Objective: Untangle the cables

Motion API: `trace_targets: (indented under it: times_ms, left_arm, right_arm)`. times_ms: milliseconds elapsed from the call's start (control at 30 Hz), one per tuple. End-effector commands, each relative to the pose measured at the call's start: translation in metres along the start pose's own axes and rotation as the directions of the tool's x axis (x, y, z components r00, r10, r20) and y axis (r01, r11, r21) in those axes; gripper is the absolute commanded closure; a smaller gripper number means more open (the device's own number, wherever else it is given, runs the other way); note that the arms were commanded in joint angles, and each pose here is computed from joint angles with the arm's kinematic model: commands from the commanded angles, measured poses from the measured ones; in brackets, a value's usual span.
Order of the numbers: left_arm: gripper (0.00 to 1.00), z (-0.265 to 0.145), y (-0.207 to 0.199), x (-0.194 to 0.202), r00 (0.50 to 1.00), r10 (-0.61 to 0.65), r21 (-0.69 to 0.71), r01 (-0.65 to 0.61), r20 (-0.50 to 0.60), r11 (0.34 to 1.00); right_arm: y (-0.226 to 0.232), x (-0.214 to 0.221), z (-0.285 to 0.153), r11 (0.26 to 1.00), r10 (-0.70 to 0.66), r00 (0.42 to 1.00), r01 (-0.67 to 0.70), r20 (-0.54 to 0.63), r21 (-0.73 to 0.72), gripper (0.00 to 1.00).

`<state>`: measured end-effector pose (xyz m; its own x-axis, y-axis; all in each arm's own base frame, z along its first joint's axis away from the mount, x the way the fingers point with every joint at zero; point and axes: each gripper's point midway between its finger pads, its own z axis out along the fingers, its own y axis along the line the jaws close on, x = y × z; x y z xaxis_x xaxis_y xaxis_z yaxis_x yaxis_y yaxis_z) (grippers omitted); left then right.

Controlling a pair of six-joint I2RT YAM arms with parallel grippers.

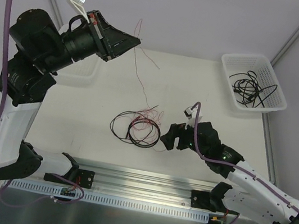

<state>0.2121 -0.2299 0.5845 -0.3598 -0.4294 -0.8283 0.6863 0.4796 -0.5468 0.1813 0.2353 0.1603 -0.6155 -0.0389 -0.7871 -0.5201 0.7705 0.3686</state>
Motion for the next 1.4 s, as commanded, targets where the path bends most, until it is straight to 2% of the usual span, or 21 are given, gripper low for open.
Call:
trace_targets:
  times_ms: [0,167,267,400,533,800,1000,1100,1133,1167,1200,1267,1333,1367]
  left_arm:
    - [1.00,-0.006,-0.014,-0.007,1.000,-0.005,0.037,0.004,0.010,0.999]
    - [1.00,-0.020,-0.022,-0.016,0.999,-0.013,0.043,0.011,0.047,0.999]
    - [1.00,-0.027,-0.021,-0.017,0.998,-0.015,0.029,0.013,0.063,0.999]
    - [1.00,-0.033,-0.021,-0.016,0.998,-0.021,0.025,0.020,0.067,1.000]
    - [1.00,-0.040,-0.024,-0.020,0.996,-0.016,0.024,0.014,0.086,1.000]
    - [1.00,-0.050,-0.015,-0.007,0.997,-0.034,-0.004,0.034,0.073,0.999]
    - [1.00,-0.055,-0.010,-0.002,0.997,-0.038,-0.027,0.041,0.074,0.999]
    - [1.00,-0.056,0.000,0.002,0.996,-0.028,-0.065,0.033,0.082,0.997]
    - [1.00,-0.058,0.003,0.002,0.996,-0.021,-0.079,0.028,0.090,0.996]
    - [1.00,-0.055,0.013,0.008,0.997,-0.001,-0.109,0.009,0.077,0.994]
    - [1.00,-0.054,0.026,0.009,0.996,0.013,-0.159,0.001,0.090,0.987]
    - [1.00,-0.051,0.054,0.027,0.997,0.038,-0.246,-0.022,0.060,0.969]
    - [1.00,-0.053,0.084,0.036,0.996,0.070,-0.357,-0.044,0.060,0.933]
    - [1.00,-0.048,0.109,0.058,0.998,0.065,-0.416,-0.055,0.010,0.908]
  right_arm:
    - [0.048,-0.055,0.004,0.979,-0.078,0.987,0.103,0.142,-0.179,0.15]
    - [0.069,-0.090,0.022,0.960,-0.134,0.965,0.183,0.224,-0.213,0.15]
    - [0.073,-0.099,0.039,0.957,-0.153,0.960,0.203,0.235,-0.207,0.15]
    - [0.092,-0.103,0.054,0.934,-0.159,0.960,0.222,0.231,-0.281,0.16]
    - [0.089,-0.101,0.080,0.934,-0.185,0.957,0.242,0.225,-0.262,0.17]
    - [0.092,-0.098,0.101,0.927,-0.207,0.956,0.259,0.208,-0.271,0.28]
    - [0.097,-0.096,0.107,0.911,-0.233,0.953,0.283,0.193,-0.300,0.48]
    - [0.099,-0.093,0.105,0.906,-0.238,0.954,0.285,0.180,-0.313,0.76]
    - [0.100,-0.094,0.099,0.904,-0.240,0.953,0.288,0.183,-0.316,0.91]
    - [0.100,-0.096,0.095,0.904,-0.243,0.952,0.291,0.184,-0.314,0.96]
    - [0.097,-0.093,0.090,0.904,-0.261,0.951,0.301,0.165,-0.305,0.99]
    - [0.103,-0.112,0.068,0.897,-0.275,0.941,0.325,0.196,-0.299,0.99]
    - [0.100,-0.114,0.053,0.899,-0.296,0.939,0.335,0.173,-0.282,0.99]
    - [0.105,-0.129,0.037,0.897,-0.291,0.931,0.345,0.218,-0.277,0.99]
